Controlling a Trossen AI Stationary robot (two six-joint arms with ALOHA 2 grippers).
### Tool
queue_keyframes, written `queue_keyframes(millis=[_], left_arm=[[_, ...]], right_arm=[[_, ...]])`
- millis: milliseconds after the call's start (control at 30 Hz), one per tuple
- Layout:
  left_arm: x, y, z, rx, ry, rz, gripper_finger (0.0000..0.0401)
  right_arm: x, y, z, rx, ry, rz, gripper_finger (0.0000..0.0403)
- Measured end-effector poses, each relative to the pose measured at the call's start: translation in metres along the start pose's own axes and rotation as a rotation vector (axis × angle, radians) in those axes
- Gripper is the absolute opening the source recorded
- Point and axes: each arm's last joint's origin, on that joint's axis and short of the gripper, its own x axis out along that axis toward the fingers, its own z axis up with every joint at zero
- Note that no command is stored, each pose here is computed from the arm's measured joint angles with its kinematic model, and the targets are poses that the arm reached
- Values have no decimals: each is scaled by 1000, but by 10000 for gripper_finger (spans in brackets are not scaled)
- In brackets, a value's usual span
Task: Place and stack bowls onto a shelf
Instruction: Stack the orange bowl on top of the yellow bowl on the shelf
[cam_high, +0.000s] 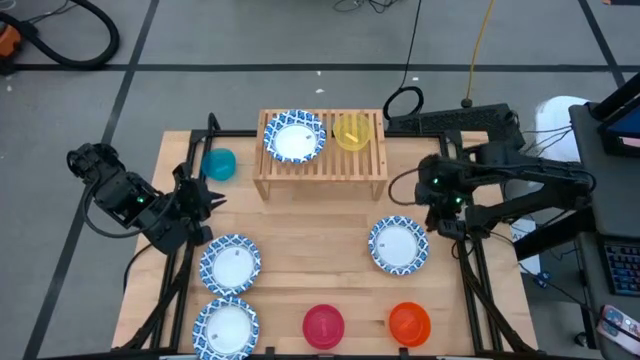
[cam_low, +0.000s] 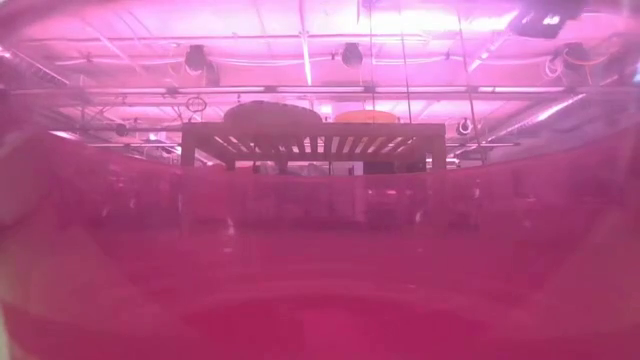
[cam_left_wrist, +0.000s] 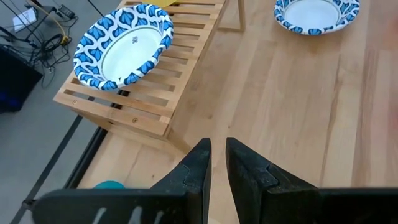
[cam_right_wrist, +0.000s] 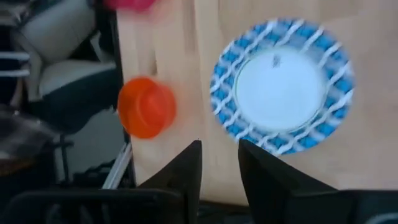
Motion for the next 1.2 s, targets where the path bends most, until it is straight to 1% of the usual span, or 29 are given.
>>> queue_keyframes(millis=[200, 333, 400, 500, 600, 833, 967, 1200], left_arm=[[0, 0, 0, 2, 0, 0, 56], [0, 0, 0, 2, 0, 0, 56], [0, 0, 0, 2, 0, 0, 56], [0, 0, 0, 2, 0, 0, 56], [0, 0, 0, 2, 1, -1, 56], [0, 0, 0, 9, 4, -3, 56], [0, -1, -1, 10, 24, -23, 56], [-2, -3, -2, 38, 22, -44, 56]], right_arm=[[38, -2, -12, 39, 159, -15, 109], [68, -5, -19, 51, 224, -18, 109], [80, -4, -22, 65, 245, 6, 109], [98, -1, -24, 103, 246, 79, 109], [113, 5, -26, 124, 241, 129, 109], [136, 22, -28, 162, 184, 213, 109], [147, 28, -32, 197, 175, 243, 109], [166, 28, -45, 237, 194, 233, 109]])
